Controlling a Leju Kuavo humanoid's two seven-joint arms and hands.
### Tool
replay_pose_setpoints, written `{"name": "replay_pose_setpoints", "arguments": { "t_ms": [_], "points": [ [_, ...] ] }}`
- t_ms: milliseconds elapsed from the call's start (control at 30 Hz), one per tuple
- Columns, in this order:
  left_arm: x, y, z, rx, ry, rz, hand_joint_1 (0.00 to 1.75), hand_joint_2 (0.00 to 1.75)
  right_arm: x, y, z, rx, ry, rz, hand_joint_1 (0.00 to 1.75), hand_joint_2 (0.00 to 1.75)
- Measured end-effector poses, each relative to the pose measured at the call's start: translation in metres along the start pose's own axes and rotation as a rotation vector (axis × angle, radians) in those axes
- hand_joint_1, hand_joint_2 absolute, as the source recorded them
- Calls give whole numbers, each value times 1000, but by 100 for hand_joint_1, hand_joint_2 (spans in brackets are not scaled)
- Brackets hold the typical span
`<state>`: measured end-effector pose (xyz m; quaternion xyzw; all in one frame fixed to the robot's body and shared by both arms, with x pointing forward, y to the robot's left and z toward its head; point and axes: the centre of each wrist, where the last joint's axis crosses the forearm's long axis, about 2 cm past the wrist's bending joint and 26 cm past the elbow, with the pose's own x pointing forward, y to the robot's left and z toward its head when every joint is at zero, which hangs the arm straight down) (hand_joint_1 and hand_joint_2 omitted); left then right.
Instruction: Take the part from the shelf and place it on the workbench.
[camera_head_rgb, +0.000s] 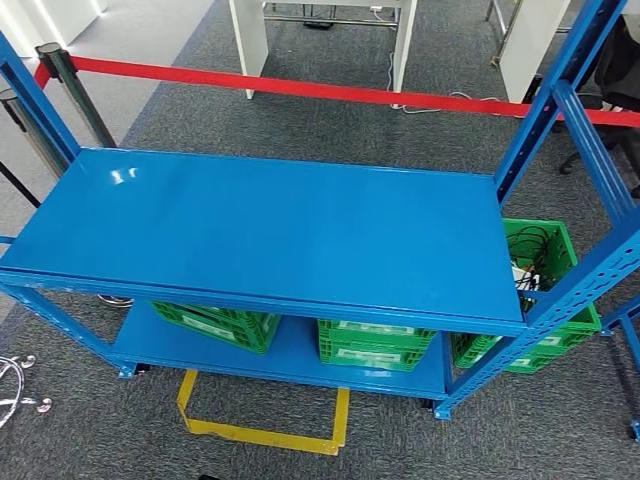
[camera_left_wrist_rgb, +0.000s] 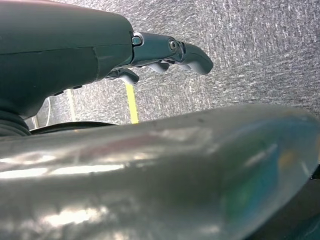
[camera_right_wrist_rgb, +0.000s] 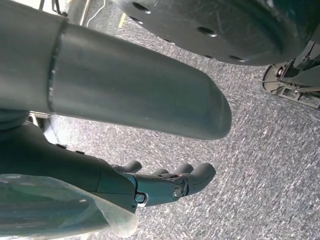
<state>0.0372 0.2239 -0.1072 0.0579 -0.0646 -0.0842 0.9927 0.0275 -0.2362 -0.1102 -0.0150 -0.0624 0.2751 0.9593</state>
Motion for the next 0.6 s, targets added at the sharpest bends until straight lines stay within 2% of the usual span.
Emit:
{"name": "replay_pose_setpoints", "arguments": {
  "t_ms": [300,333,433,467,500,533,567,600],
  "points": [
    [0,0,0,3,8,-8,0,0,0,0,0,4,7,4,0,0],
    [0,0,0,4,9,-9,0,44,0,0,0,4,7,4,0,0],
    [0,1,0,7,10,-12,0,175,0,0,0,4,4,4,0,131],
    [0,1,0,8,8,-12,0,175,0,0,0,4,1,2,0,175],
    [0,2,0,10,6,-9,0,175,0,0,0,5,-2,-1,0,175],
    [-1,3,-1,11,4,-6,0,131,0,0,0,5,-5,-8,0,175],
    [-1,4,-1,12,3,-1,0,87,-1,0,0,5,-7,-17,0,131],
    [-2,4,-1,13,3,2,0,58,-1,0,0,5,-8,-23,0,116]
  ]
}}
